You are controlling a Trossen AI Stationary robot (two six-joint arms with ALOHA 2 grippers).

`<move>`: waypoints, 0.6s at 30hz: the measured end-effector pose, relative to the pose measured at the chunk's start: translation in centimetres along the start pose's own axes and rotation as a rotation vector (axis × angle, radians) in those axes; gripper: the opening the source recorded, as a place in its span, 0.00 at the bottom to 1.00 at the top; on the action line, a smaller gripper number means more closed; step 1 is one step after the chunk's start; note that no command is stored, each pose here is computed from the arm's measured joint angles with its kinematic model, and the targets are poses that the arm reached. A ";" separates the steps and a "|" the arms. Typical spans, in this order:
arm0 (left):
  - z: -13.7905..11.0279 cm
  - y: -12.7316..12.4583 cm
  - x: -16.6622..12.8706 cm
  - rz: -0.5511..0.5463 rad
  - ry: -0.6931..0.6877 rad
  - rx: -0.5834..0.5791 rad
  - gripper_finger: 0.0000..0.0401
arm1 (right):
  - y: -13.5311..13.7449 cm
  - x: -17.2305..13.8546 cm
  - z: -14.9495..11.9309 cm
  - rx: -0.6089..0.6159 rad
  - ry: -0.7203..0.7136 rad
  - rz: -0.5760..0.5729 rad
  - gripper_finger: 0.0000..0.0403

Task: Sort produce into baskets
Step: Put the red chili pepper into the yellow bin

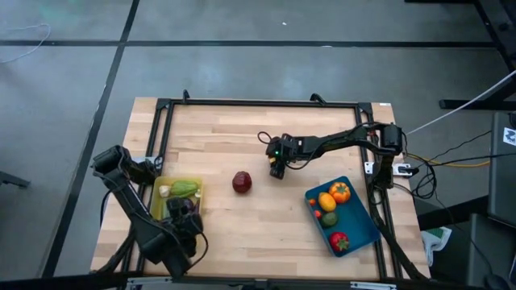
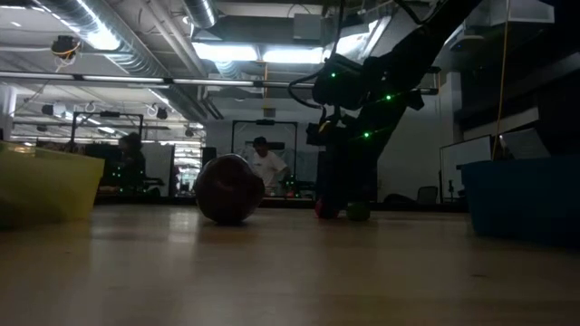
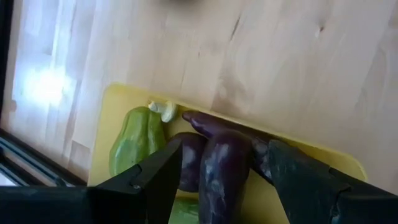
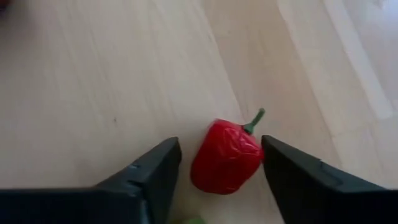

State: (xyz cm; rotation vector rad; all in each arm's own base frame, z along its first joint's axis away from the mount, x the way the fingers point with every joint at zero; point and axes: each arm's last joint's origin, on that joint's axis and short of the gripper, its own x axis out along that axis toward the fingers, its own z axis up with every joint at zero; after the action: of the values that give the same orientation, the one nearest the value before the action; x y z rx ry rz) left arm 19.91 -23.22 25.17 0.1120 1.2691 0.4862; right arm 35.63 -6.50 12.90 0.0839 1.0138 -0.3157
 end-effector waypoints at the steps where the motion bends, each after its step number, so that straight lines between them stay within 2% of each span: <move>1: 0.1 0.1 0.1 0.002 -0.001 -0.005 0.58 | 0.0 0.0 0.0 0.000 0.001 0.012 0.51; 6: 0.9 0.4 0.4 0.015 -0.018 -0.030 0.58 | 0.1 -0.1 0.2 0.001 0.002 0.046 0.33; 9: 1.7 0.5 0.7 0.022 -0.063 -0.043 0.58 | 0.1 -0.2 0.6 0.001 0.000 0.057 0.27; 15: 3.3 0.7 1.3 0.034 -0.159 -0.012 0.58 | 0.2 -1.2 2.3 -0.001 0.028 0.090 0.27; 18: 4.3 0.9 1.6 0.054 -0.219 -0.004 0.58 | 0.4 -2.1 3.5 0.004 0.050 0.144 0.29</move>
State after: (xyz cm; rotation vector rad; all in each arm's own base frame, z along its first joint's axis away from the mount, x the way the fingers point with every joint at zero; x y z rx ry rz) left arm 24.01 -20.98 25.35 0.1916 1.0528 0.5092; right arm 37.59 -6.44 16.47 0.1683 1.0508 -0.1850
